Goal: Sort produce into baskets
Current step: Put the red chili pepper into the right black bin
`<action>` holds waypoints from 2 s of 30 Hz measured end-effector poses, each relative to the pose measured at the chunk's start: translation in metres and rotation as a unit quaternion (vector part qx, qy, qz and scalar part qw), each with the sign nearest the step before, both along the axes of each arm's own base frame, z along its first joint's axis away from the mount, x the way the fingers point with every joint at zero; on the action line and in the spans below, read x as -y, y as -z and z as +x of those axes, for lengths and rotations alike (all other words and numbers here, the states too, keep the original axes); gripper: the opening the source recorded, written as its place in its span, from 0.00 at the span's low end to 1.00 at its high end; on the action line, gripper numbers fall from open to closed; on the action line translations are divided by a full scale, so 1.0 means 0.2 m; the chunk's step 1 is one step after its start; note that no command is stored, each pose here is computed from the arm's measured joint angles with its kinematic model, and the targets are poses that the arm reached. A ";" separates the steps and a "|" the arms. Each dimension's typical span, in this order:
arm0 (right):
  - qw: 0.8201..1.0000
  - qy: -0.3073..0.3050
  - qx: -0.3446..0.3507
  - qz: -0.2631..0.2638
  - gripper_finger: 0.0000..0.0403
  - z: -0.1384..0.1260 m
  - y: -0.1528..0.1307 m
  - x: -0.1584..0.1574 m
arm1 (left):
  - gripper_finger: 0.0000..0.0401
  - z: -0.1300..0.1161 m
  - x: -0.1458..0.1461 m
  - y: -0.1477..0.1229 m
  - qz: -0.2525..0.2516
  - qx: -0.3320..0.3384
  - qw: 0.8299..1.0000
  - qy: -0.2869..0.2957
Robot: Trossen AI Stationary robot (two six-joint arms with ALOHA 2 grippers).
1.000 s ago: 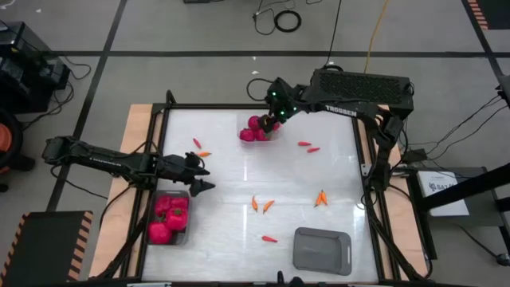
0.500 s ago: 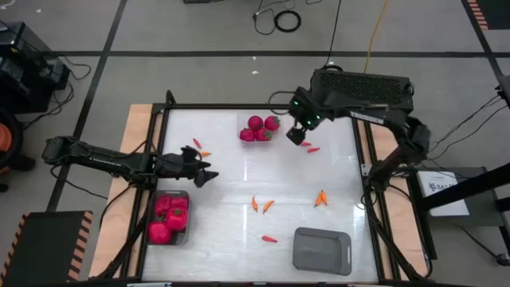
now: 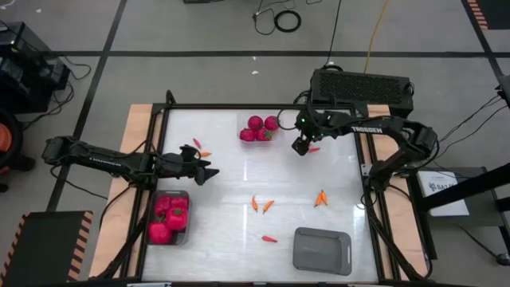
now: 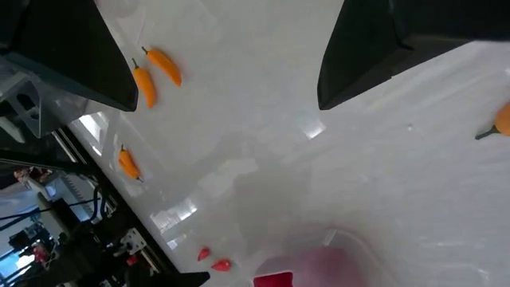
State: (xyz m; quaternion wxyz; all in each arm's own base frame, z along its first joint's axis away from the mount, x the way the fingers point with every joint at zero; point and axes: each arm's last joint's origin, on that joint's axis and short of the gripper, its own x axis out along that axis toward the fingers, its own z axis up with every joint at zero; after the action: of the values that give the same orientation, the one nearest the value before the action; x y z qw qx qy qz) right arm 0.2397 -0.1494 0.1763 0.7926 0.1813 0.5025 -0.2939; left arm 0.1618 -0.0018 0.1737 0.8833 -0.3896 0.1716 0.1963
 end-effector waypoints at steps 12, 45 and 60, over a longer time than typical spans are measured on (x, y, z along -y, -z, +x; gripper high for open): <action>1.000 0.004 0.009 -0.005 0.71 -0.06 0.14 -0.03 | 0.97 0.00 0.00 0.00 -0.001 0.000 1.000 -0.001; 0.994 -0.011 0.051 0.098 0.01 0.04 -0.12 -0.13 | 0.97 -0.02 0.00 0.03 0.015 -0.039 0.999 0.009; 0.962 -0.124 0.089 0.225 0.01 0.21 -0.63 -0.84 | 0.97 -0.02 0.00 0.05 0.130 -0.090 0.985 0.076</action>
State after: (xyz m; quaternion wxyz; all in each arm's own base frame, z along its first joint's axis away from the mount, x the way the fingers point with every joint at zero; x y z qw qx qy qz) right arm 0.2815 0.0191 0.3026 0.8031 0.3167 0.5016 -0.0557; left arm 0.1575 -0.0017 0.1631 0.9198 -0.2383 0.2523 0.1832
